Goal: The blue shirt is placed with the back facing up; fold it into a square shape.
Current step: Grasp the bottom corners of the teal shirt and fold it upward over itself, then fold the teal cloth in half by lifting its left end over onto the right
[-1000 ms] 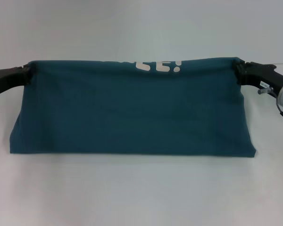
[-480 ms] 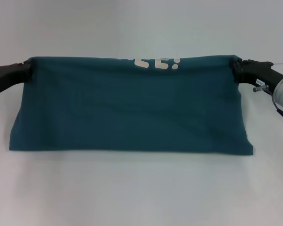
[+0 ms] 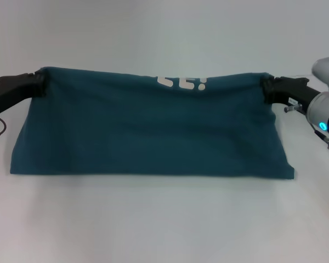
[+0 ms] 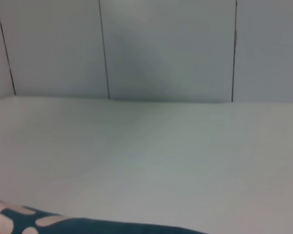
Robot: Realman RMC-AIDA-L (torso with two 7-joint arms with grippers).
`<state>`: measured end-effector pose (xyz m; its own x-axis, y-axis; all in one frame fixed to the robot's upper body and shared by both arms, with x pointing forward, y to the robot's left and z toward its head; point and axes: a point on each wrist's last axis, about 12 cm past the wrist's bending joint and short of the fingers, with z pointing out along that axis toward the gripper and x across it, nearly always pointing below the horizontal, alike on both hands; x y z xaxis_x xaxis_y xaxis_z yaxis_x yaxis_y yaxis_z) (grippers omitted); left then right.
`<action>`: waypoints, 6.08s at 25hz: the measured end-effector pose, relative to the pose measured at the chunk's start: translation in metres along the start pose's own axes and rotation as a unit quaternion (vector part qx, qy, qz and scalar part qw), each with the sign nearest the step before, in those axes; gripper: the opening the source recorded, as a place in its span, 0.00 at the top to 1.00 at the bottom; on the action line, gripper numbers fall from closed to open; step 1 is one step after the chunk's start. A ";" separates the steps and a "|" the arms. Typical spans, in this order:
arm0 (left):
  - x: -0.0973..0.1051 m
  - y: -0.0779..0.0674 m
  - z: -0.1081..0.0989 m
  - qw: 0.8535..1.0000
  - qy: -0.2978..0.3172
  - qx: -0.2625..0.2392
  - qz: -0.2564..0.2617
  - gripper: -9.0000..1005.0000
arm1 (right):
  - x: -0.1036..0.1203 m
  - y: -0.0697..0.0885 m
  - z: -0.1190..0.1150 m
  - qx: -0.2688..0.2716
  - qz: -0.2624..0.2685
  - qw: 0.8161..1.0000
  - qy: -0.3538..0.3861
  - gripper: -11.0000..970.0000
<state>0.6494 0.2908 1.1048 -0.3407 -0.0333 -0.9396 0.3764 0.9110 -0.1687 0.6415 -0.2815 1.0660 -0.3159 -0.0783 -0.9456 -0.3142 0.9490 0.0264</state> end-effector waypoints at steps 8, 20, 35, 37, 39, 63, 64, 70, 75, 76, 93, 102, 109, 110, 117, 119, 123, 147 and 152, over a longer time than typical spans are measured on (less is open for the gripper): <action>0.000 0.002 0.015 0.998 0.017 -0.065 0.012 0.88 | -0.003 -0.004 0.002 0.031 0.030 0.999 -0.009 0.90; 0.009 0.023 -0.011 0.996 -0.004 -0.084 -0.028 0.42 | 0.006 -0.016 -0.013 0.029 0.069 0.997 -0.029 0.23; 0.037 0.033 -0.070 0.990 0.009 -0.015 -0.139 0.08 | 0.019 -0.054 -0.073 -0.058 0.175 0.983 0.006 0.13; 0.038 0.033 -0.075 0.990 0.011 -0.007 -0.141 0.08 | 0.016 -0.059 -0.080 -0.069 0.190 0.979 0.012 0.13; 0.039 0.032 -0.078 0.989 0.015 0.000 -0.145 0.08 | 0.012 -0.065 -0.087 -0.081 0.210 0.974 0.018 0.13; 0.068 0.036 -0.095 0.986 0.137 -0.012 -0.091 0.09 | 0.001 -0.073 -0.114 -0.147 0.300 0.923 0.192 0.13; 0.069 0.036 -0.095 0.986 0.141 -0.013 -0.088 0.09 | 0.003 -0.073 -0.114 -0.147 0.301 0.922 0.194 0.13; 0.070 0.035 -0.094 0.985 0.153 -0.011 -0.079 0.09 | 0.010 -0.072 -0.116 -0.141 0.308 0.920 0.198 0.13; 0.067 0.035 -0.091 0.985 0.155 -0.011 -0.068 0.09 | 0.011 -0.072 -0.115 -0.136 0.310 0.920 0.198 0.13; 0.067 0.034 -0.090 0.985 0.157 -0.012 -0.064 0.09 | 0.012 -0.072 -0.115 -0.135 0.311 0.920 0.198 0.13; 0.069 0.022 -0.072 0.984 0.177 -0.006 -0.026 0.09 | 0.013 -0.071 -0.115 -0.135 0.314 0.919 0.196 0.13; 0.068 0.020 -0.069 0.981 0.192 -0.005 -0.009 0.11 | 0.014 -0.071 -0.115 -0.134 0.314 0.919 0.196 0.14; 0.063 0.022 -0.069 0.982 0.190 -0.011 -0.003 0.22 | 0.014 -0.071 -0.115 -0.134 0.314 0.919 0.195 0.14; 0.062 0.022 -0.069 0.982 0.189 -0.011 -0.003 0.23 | 0.015 -0.071 -0.115 -0.133 0.314 0.919 0.195 0.14; 0.060 0.022 -0.068 0.982 0.188 -0.009 0.000 0.62 | 0.016 -0.071 -0.115 -0.130 0.315 0.920 0.195 0.15; 0.060 0.021 -0.067 0.982 0.188 -0.008 0.001 0.72 | 0.017 -0.071 -0.114 -0.127 0.316 0.920 0.195 0.15; 0.059 0.021 -0.066 0.982 0.189 -0.008 0.001 0.85 | 0.019 -0.070 -0.113 -0.127 0.316 0.919 0.198 0.16; 0.054 0.022 -0.071 0.983 0.185 -0.002 0.002 0.99 | 0.034 -0.056 -0.104 -0.126 0.320 0.911 0.226 0.17; 0.053 0.021 -0.070 0.983 0.186 0.003 0.002 0.99 | 0.034 -0.054 -0.100 -0.120 0.315 0.915 0.222 0.18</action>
<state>0.5785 0.3369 1.0722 -0.6295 0.1236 -0.7671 0.3825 0.9086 -0.1675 0.5586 -0.3661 1.0646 -0.8183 0.2944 -0.4936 -0.1143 0.7583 0.6418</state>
